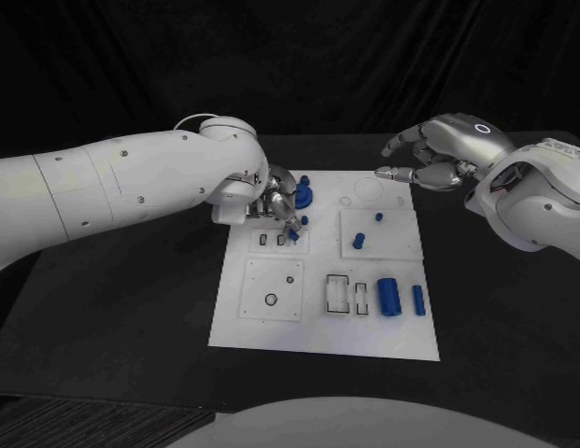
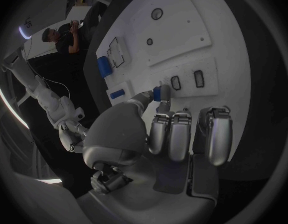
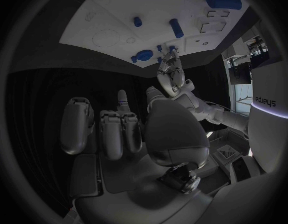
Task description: Assemble the parts on the task board
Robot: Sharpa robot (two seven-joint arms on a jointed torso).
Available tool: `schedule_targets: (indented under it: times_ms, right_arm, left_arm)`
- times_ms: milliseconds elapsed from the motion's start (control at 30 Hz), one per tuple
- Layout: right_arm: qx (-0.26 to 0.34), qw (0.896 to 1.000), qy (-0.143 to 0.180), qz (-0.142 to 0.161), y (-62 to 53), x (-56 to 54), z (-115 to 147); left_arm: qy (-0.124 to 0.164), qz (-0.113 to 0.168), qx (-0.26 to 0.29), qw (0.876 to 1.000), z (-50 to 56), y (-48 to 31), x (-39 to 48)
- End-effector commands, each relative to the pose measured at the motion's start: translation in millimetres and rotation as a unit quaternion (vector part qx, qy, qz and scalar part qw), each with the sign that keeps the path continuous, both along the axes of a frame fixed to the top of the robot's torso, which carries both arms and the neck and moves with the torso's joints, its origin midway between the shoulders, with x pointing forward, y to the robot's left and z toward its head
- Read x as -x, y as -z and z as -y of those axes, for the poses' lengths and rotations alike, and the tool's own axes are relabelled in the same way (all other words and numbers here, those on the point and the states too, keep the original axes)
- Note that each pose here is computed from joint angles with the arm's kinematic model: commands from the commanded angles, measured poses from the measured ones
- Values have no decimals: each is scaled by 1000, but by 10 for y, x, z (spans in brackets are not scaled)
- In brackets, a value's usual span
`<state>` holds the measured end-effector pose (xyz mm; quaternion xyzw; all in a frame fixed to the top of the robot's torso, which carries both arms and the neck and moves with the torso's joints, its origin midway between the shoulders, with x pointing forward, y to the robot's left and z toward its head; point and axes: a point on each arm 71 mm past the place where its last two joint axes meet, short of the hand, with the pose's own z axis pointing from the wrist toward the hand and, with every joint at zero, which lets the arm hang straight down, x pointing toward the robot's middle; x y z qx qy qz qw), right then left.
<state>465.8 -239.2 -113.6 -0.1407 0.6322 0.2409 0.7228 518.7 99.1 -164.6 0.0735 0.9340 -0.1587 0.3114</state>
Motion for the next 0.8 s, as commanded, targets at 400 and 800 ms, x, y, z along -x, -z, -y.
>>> schedule_targets:
  times_ms: [400, 800]
  right_arm:
    - [4, 1000, 14, -8, 19, -6, 35]
    - [6, 1000, 17, -10, 23, -7, 54]
  left_arm:
    - [1, 0, 18, 1000, -73, 24, 2]
    - [-22, 15, 30, 999, -228, 11, 6]
